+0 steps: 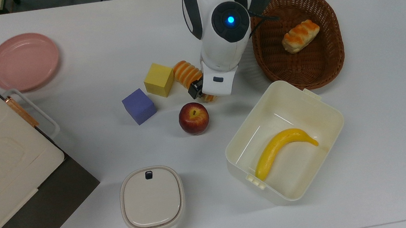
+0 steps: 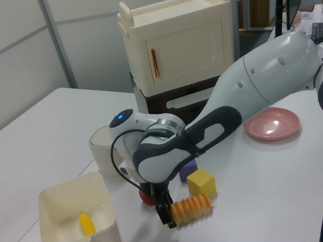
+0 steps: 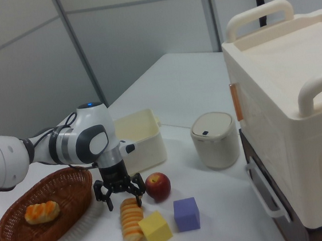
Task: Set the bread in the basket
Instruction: 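Close the gripper on the striped bread roll and lift it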
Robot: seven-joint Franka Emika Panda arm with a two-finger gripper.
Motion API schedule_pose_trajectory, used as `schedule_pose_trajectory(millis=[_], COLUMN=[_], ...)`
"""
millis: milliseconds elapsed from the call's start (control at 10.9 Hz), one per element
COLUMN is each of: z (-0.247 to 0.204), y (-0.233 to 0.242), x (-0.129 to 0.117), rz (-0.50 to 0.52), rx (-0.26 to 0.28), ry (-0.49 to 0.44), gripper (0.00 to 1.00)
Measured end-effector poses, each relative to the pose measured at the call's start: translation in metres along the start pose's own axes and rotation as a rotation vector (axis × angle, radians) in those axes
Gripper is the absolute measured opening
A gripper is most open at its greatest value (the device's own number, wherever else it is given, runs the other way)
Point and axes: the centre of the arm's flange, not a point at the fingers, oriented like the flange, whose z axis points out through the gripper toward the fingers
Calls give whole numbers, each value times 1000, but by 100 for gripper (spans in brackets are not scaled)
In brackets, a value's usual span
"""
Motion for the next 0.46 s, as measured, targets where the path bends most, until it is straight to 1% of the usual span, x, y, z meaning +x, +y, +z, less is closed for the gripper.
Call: schedule_pose_trajectory(millis=[92, 183, 275, 458], z=[5, 9, 10, 8], y=[1, 3, 3, 5], x=[0, 0, 0, 0], rz=[-3, -9, -14, -14], rx=[-4, -18, -27, -32], ry=[-10, -21, -26, -24], gripper=[93, 90, 79, 48])
